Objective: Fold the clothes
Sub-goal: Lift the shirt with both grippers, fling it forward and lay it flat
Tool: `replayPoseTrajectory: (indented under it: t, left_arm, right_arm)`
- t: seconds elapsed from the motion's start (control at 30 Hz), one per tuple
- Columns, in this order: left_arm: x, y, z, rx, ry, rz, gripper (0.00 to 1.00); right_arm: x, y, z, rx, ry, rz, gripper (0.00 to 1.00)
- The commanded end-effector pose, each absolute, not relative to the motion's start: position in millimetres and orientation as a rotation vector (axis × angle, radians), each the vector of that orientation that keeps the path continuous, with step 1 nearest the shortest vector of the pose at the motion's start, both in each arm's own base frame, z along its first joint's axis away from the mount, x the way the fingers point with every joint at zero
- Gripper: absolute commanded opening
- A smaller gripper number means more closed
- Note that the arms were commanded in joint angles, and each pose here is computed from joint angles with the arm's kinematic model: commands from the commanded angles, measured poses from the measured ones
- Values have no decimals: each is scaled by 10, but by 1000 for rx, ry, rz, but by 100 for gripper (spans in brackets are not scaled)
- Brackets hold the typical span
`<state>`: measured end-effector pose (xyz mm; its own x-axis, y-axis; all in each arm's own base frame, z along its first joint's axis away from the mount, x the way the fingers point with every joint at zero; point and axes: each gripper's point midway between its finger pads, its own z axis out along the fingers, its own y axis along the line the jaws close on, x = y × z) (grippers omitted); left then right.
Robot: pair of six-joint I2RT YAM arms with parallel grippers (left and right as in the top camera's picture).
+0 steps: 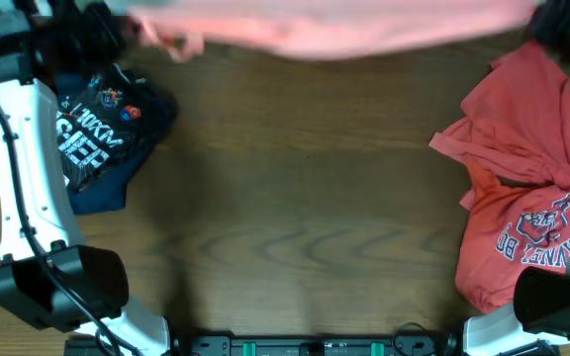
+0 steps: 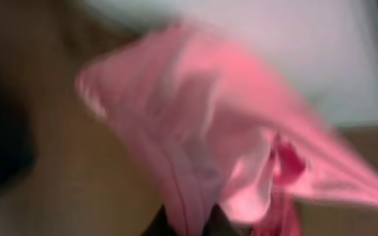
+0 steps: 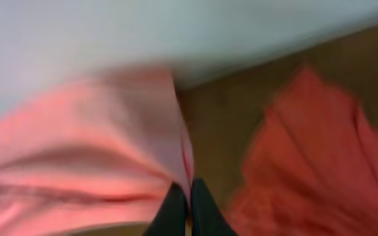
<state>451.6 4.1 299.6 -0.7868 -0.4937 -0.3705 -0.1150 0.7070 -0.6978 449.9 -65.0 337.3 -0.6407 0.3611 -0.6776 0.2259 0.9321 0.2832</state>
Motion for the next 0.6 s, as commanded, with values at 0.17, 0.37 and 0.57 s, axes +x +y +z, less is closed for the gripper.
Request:
replayPoseTrajectory:
  t: [0.17,0.37,0.57]
  left_arm:
    - [3681,-46,2016,-420,2847,-752,6]
    - [2858,-171,1416,-445,3213,-775,6]
    - [2247,-185,1025,-563,3417,-765,6]
  right_arm:
    - [3643,-724,2239,480,2800,11,1]
    - [3053,-853,1604,607,3057,-187,1]
    - [2608,-958,1361,721,3194,-343,1]
